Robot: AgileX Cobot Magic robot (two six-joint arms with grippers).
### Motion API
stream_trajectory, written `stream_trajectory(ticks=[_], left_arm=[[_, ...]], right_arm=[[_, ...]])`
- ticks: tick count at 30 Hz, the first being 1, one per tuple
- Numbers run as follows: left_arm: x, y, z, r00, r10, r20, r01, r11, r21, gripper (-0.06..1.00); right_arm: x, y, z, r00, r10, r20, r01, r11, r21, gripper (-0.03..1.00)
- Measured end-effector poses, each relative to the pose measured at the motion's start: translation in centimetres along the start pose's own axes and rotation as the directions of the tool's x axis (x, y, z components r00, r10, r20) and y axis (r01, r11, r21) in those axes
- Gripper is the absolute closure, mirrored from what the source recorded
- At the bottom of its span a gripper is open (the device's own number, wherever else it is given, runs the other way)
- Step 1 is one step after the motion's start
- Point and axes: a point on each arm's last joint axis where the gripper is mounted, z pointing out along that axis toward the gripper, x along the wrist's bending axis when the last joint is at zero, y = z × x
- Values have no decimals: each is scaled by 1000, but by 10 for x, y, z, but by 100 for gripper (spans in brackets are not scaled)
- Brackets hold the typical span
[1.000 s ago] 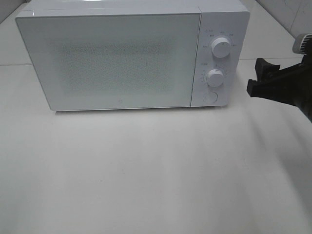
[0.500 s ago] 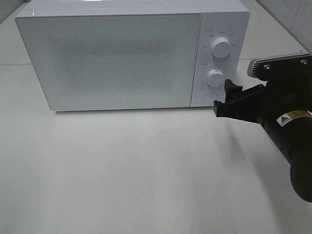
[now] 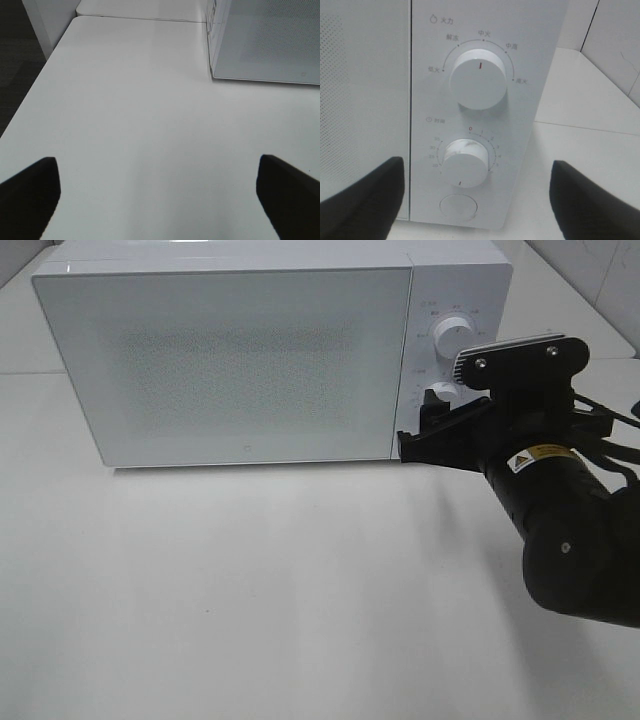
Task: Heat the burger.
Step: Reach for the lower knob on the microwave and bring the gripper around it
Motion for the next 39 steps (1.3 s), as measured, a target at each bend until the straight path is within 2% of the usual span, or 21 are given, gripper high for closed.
stream_trajectory(ticks=[8, 16, 23, 39], left_arm=[[0, 0, 0, 1000, 0, 0, 0, 1000, 0, -4], [0, 0, 0, 1000, 0, 0, 0, 1000, 0, -4], [0, 0, 0, 1000, 0, 0, 0, 1000, 0, -4], [0, 0, 0, 1000, 0, 0, 0, 1000, 0, -4]], right_arm=[[3, -3, 4, 1000, -8, 10, 7, 1000, 10, 21], [-8, -6, 13, 999, 24, 36, -25, 1000, 11, 21], [1, -22, 20, 1000, 12, 7, -12, 999, 44, 21], [22, -25, 48, 1000, 27, -4, -26, 1000, 13, 21]])
